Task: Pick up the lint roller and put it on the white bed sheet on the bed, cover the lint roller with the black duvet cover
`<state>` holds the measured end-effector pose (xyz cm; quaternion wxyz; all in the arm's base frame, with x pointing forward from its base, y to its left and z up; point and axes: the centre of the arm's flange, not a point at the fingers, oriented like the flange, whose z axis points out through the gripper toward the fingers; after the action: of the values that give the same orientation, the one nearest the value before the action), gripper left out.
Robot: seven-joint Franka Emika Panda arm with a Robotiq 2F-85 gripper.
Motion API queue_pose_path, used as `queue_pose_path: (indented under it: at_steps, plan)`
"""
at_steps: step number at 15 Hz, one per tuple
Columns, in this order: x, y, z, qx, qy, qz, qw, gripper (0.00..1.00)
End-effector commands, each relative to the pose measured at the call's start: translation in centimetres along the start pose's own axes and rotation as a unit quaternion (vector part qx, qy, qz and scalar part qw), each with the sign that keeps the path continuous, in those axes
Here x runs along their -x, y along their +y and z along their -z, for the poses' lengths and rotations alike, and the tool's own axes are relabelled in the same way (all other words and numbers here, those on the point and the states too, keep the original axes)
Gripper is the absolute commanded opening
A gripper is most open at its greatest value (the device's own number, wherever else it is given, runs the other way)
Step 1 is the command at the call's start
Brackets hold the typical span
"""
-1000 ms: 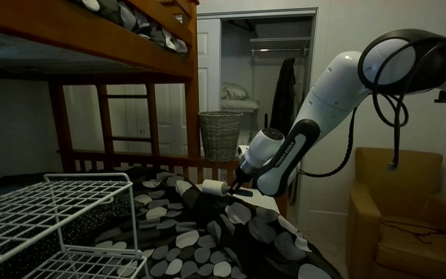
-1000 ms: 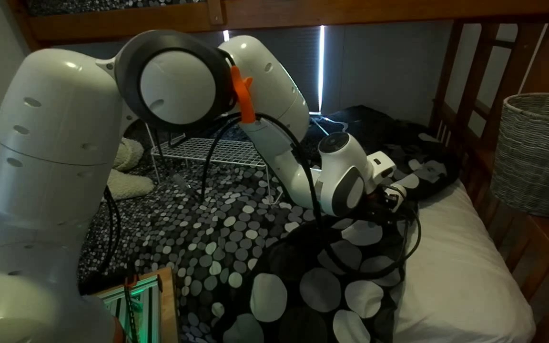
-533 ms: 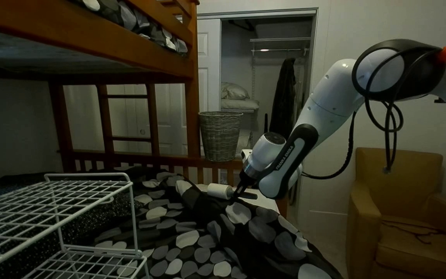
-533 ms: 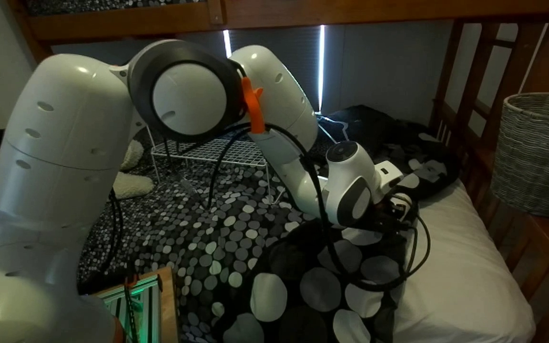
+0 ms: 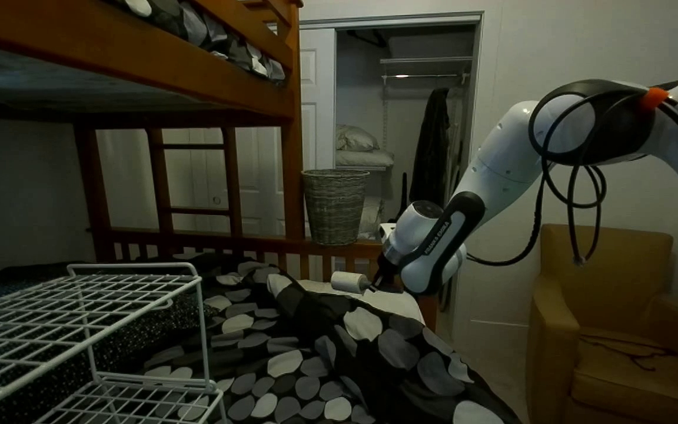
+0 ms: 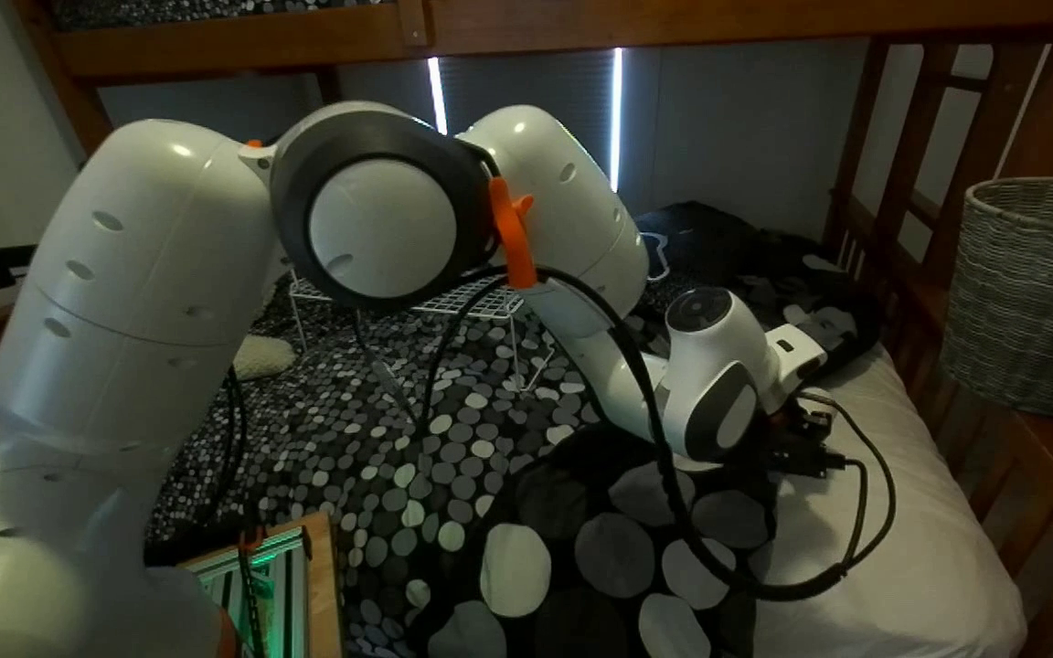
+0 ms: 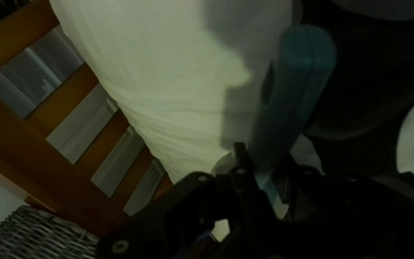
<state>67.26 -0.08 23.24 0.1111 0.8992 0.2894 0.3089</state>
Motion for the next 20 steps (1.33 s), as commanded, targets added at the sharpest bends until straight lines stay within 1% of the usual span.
queue_pose_path:
  at_steps: [1, 5, 8, 10, 11, 13, 14, 15, 17, 20]
  plan:
    - [1.1, 2.0, -3.0, -0.003, -0.007, 0.014, 0.9999, 0.05]
    - [2.4, 2.1, -5.6, -0.008, -0.017, 0.026, 0.9995, 0.05]
    - [2.7, 1.4, -7.2, -0.017, -0.017, 0.031, 0.9992, 0.05]
    - [2.8, 0.9, -8.1, -0.017, -0.016, 0.034, 0.9992, 0.05]
    - [2.9, 0.8, -8.6, -0.011, -0.019, 0.028, 0.9994, 0.05]
    - [3.0, 0.6, -9.2, -0.015, -0.017, 0.025, 0.9994, 0.05]
    - [3.0, 0.5, -9.3, -0.01, -0.021, 0.021, 0.9995, 0.46]
    - [3.1, 0.6, -9.4, -0.015, -0.024, 0.021, 0.9994, 0.46]
    - [2.8, 0.8, -9.3, -0.014, -0.025, 0.013, 0.9995, 0.6]
    - [2.3, 1.2, -9.1, -0.015, -0.03, 0.011, 0.9994, 0.84]
